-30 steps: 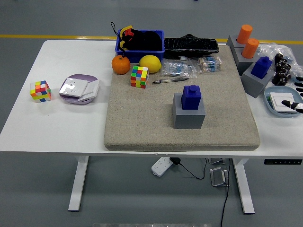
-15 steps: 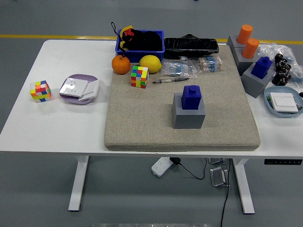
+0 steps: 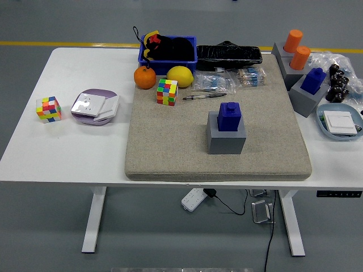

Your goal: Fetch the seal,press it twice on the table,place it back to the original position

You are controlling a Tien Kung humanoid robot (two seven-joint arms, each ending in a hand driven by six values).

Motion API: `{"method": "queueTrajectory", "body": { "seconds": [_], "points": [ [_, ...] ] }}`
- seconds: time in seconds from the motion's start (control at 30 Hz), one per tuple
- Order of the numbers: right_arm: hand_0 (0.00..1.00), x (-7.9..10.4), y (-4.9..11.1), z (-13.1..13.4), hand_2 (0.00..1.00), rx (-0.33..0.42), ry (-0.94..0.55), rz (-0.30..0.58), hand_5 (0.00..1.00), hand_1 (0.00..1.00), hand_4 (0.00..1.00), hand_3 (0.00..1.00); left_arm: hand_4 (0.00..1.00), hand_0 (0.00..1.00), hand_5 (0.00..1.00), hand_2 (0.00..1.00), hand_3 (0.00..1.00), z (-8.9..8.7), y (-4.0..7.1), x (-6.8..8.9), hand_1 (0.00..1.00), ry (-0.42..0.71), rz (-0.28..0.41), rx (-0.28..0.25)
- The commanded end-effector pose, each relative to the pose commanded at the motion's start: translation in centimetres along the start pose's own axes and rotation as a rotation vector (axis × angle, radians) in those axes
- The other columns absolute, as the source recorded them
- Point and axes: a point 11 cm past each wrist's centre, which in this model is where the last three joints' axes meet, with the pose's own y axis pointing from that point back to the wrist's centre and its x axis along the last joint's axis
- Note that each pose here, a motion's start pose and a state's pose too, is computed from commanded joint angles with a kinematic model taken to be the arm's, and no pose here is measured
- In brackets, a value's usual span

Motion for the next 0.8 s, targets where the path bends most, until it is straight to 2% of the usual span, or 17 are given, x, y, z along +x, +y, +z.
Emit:
{"method": "queueTrajectory", "body": {
  "seconds": [0.8],
  "points": [
    [0.876, -0.25, -0.36, -0.60, 0.806, 0.008, -0.006, -0.009, 0.297, 0.826, 0.955, 0.802, 0.802, 0.816, 0.410, 0.788, 0.836, 0.51, 0.13, 0.50, 0.816, -0.013, 0.010, -0.005]
  ]
}}
